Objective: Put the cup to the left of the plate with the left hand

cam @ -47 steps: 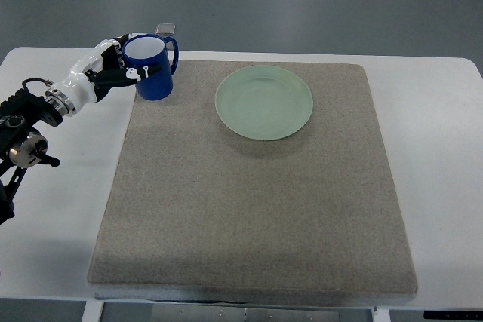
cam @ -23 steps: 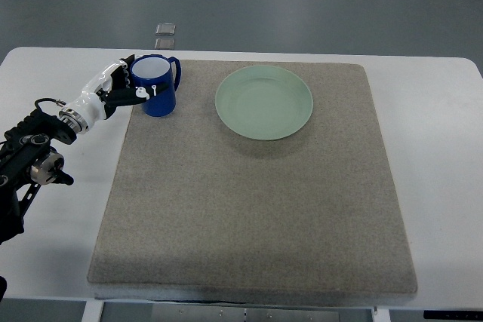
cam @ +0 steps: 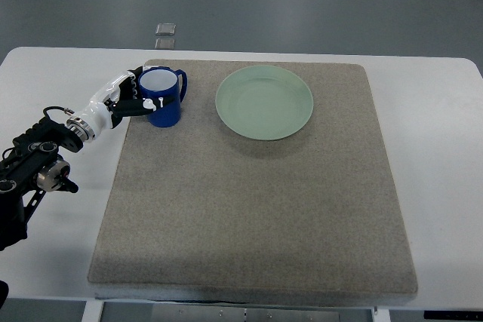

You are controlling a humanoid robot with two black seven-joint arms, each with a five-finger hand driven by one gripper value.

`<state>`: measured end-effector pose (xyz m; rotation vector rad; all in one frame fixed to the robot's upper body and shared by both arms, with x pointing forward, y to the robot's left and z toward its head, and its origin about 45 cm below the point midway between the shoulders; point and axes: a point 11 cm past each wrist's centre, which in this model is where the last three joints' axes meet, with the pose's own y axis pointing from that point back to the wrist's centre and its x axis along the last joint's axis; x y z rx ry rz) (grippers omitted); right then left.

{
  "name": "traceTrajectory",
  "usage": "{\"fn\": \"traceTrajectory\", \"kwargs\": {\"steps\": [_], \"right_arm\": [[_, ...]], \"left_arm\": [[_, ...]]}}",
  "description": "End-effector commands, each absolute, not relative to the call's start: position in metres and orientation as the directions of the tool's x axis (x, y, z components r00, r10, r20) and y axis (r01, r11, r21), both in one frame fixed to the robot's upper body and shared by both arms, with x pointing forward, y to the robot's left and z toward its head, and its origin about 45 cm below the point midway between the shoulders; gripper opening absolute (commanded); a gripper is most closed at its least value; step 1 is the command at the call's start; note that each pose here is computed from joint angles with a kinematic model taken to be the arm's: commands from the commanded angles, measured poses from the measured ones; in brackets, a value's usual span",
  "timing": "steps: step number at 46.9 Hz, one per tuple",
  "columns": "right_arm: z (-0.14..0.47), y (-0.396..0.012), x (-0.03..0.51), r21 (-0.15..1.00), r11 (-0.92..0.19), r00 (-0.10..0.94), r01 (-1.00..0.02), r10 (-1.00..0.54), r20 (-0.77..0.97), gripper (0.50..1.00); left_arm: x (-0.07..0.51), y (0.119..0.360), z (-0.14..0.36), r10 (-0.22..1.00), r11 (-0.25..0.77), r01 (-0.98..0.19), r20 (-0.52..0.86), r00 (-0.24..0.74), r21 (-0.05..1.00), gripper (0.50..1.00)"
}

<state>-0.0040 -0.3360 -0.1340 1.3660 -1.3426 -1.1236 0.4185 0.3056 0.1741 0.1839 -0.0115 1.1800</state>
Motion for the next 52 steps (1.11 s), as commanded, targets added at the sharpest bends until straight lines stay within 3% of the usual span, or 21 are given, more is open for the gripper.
{"fn": "traceTrajectory", "kwargs": {"steps": [1, 19, 31, 41, 52], "right_arm": [[-0.134, -0.336, -0.004, 0.981, -0.018, 0.002, -0.194, -1.0, -0.018, 0.932], [-0.134, -0.336, -0.004, 0.981, -0.018, 0.002, -0.194, -1.0, -0.018, 0.932], [-0.134, -0.336, -0.004, 0.981, -0.018, 0.002, -0.194, -1.0, -0.018, 0.932], [-0.134, -0.336, -0.004, 0.981, -0.018, 0.002, -0.194, -1.0, -0.018, 0.932], [-0.134, -0.336, -0.004, 0.981, -0.018, 0.002, -0.194, -1.0, -0.018, 0.932]], "left_arm": [[0.418, 0.308, 0.178, 0.918, 0.368, -0.921, 0.108, 0.382, 0.13, 0.999], [0.425, 0.321, 0.212, 0.919, 0.373, -0.925, 0.108, 0.379, 0.071, 1.0], [0.442, 0.332, 0.269, 0.895, 0.425, -0.904, -0.129, 0.426, -0.04, 1.0], [0.458, 0.347, 0.285, 0.882, 0.403, -0.915, -0.278, 0.38, 0.028, 1.0], [0.461, 0.348, 0.288, 0.803, 0.447, -0.894, -0.45, 0.391, 0.021, 1.0]]}}
